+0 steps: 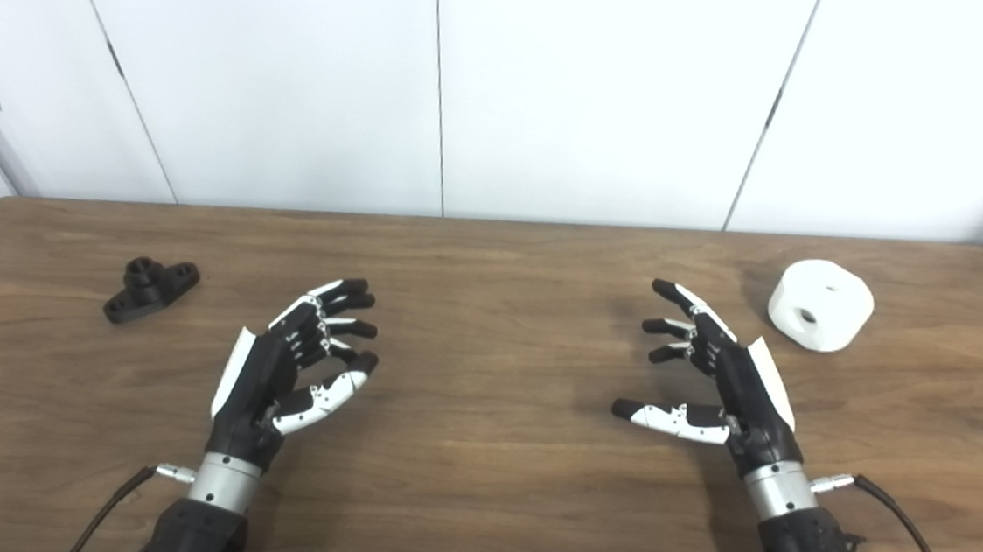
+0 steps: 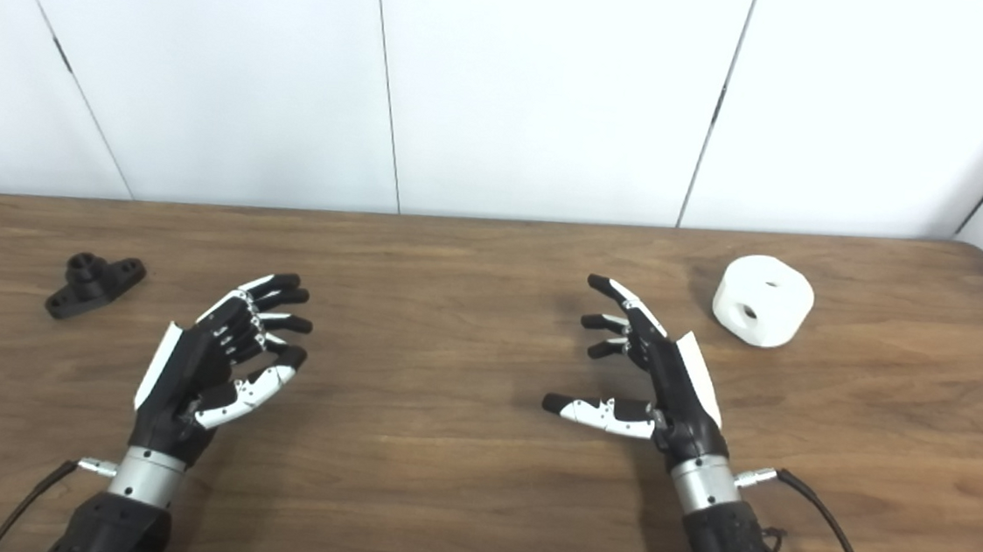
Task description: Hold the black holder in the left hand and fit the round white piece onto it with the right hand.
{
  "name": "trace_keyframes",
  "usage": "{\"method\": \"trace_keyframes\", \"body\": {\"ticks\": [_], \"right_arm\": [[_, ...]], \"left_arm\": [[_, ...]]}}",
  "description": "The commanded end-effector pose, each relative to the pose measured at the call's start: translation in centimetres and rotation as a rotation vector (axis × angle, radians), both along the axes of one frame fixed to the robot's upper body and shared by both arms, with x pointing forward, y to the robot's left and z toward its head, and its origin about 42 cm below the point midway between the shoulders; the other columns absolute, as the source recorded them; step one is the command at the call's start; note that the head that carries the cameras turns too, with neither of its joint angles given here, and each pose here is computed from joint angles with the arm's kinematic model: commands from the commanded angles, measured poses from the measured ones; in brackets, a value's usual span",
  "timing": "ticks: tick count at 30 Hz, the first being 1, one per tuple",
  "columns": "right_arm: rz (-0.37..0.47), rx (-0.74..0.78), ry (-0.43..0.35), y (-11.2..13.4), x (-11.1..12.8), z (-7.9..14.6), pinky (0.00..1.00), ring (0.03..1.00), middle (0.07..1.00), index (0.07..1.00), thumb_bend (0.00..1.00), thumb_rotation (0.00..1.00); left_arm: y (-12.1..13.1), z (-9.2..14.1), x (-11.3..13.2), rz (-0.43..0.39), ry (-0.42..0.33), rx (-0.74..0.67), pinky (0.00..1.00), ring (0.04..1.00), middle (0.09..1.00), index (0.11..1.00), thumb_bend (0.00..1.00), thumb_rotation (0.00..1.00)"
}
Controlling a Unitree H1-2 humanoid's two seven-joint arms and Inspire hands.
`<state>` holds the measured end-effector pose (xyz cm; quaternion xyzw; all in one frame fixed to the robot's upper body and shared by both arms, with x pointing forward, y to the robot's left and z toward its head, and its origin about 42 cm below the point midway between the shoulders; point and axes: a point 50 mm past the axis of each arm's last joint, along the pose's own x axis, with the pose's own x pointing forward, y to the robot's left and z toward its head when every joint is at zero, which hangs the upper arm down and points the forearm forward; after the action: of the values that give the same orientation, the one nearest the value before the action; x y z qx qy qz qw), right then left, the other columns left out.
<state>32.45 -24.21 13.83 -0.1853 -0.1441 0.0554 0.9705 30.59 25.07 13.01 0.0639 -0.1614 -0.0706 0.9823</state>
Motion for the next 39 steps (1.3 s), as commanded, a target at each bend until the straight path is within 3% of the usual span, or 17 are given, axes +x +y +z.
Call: {"method": "trace_keyframes", "body": {"ticks": [1,5,9,19,25,28,39], "right_arm": [[0.004,0.018,-0.096,0.4,0.6,1.9,0.59,0.744,0.905,0.858,0.63,0.00],[-0.004,0.020,-0.086,0.4,0.5,2.0,0.57,0.738,0.916,0.862,0.72,0.19],[0.000,0.022,-0.082,0.3,0.5,2.0,0.58,0.741,0.908,0.862,0.77,0.25],[-0.002,0.035,-0.059,-1.7,0.1,1.6,0.63,0.763,0.891,0.875,0.76,0.24],[-0.033,0.045,-0.008,-3.3,-0.1,1.2,0.64,0.772,0.889,0.883,0.77,0.27],[-0.023,0.065,-0.010,-3.6,-0.3,1.2,0.66,0.780,0.886,0.886,0.73,0.19],[-0.015,0.072,-0.013,-3.7,-0.3,1.3,0.65,0.785,0.891,0.888,0.72,0.17]], "left_arm": [[0.2,1.3,0.6,0.009,-0.076,0.015,0.53,0.686,0.786,0.774,0.46,0.00],[0.3,1.4,0.5,0.015,-0.053,0.022,0.61,0.737,0.820,0.809,0.69,0.17],[0.3,1.4,0.4,0.009,-0.045,0.020,0.65,0.765,0.838,0.831,0.77,0.17],[-1.8,0.4,0.7,-0.031,-0.026,0.015,0.64,0.791,0.856,0.863,0.74,0.13],[-3.5,-0.4,1.2,-0.046,-0.022,0.028,0.62,0.792,0.859,0.857,0.76,0.15],[-3.9,-0.6,1.4,-0.042,-0.019,0.046,0.61,0.783,0.860,0.862,0.75,0.16],[-4.2,-0.5,1.4,-0.021,-0.012,0.069,0.60,0.758,0.834,0.848,0.75,0.13]]}}
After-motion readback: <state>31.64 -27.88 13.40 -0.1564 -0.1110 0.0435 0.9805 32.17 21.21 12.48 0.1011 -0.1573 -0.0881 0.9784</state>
